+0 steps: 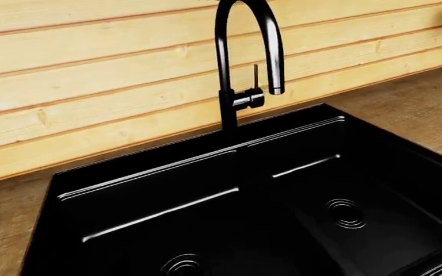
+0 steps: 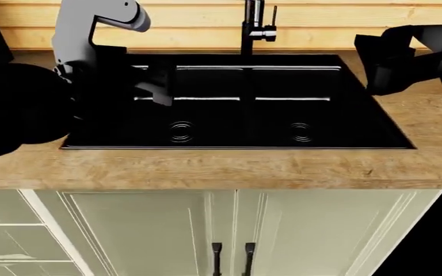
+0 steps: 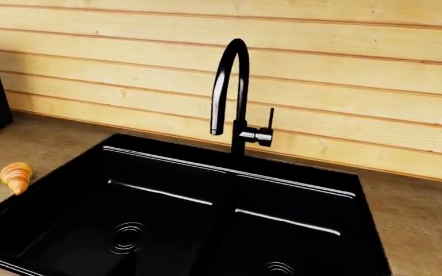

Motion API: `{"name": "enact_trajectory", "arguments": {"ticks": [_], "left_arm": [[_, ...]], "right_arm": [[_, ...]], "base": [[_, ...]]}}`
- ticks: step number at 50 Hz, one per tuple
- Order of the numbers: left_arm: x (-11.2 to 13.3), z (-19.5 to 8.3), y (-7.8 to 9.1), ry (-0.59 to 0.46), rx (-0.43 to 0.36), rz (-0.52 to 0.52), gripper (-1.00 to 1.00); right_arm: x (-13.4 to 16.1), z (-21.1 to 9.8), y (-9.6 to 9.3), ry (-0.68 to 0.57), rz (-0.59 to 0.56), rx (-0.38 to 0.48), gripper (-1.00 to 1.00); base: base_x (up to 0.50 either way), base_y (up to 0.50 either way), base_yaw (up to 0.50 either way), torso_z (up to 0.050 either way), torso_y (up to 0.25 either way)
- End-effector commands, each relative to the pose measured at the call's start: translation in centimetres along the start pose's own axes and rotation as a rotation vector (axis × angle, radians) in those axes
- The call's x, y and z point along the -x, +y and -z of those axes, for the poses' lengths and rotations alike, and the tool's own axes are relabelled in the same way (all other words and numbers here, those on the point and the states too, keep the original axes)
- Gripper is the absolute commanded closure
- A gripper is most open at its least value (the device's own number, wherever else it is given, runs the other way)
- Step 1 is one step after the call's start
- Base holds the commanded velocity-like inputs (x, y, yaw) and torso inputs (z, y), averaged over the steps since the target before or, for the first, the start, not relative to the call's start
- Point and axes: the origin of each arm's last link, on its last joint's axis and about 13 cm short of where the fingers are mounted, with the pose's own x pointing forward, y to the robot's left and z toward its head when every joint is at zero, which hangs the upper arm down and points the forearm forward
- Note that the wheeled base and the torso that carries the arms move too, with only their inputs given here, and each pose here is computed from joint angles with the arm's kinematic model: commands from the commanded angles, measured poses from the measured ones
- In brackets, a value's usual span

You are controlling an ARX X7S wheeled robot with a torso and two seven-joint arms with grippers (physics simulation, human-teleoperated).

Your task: Place the pastries on the plates.

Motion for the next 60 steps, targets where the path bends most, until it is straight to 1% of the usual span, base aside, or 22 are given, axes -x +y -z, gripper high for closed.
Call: {"name": "enact_trajectory", "arguments": {"ticks": [1, 12, 31, 36, 40, 45, 52, 60], "left_arm": [[-0.09, 0.24, 0.10, 0.001, 0.000, -0.004, -1.00], [-0.29, 0.43, 0.09, 0.002, 0.001, -0.006, -1.00], [-0.04, 0.49, 0.23, -0.002, 0.007, -0.013, -1.00], [-0.15, 0.72, -0.01, 0.004, 0.001, -0.015, -1.00], [-0.10, 0.25, 0.50, -0.011, 0.008, -0.024, -1.00], [0.02, 0.67, 0.18, -0.008, 0.009, -0.023, -1.00], [0.02, 0.74, 0.35, -0.004, 0.008, -0.020, -1.00], [0.40, 1.05, -0.04, -0.007, 0.009, -0.014, -1.00]], "right_arm": [[-0.01, 0.00, -0.01, 0.004, -0.003, 0.007, -1.00], [0.01, -0.02, -0.03, 0.015, -0.006, 0.027, -1.00], [0.00, -0.01, -0.02, 0.012, -0.016, 0.014, -1.00], [-0.01, -0.01, -0.02, 0.006, -0.012, 0.012, -1.00], [-0.01, 0.00, -0.01, 0.005, -0.011, 0.006, -1.00], [-0.01, 0.00, -0.01, 0.004, -0.017, 0.000, -1.00], [-0.02, 0.00, -0.02, 0.000, -0.025, 0.003, -1.00], [-0.04, 0.01, -0.03, -0.006, -0.031, 0.006, -1.00]], "base": [[0.00, 0.50, 0.00, 0.000, 0.000], [0.05, 0.50, 0.00, 0.000, 0.000], [0.12, 0.50, 0.00, 0.000, 0.000], [0.11, 0.50, 0.00, 0.000, 0.000], [0.12, 0.50, 0.00, 0.000, 0.000], [0.12, 0.50, 0.00, 0.000, 0.000], [0.12, 0.50, 0.00, 0.000, 0.000], [0.12, 0.50, 0.00, 0.000, 0.000]]}}
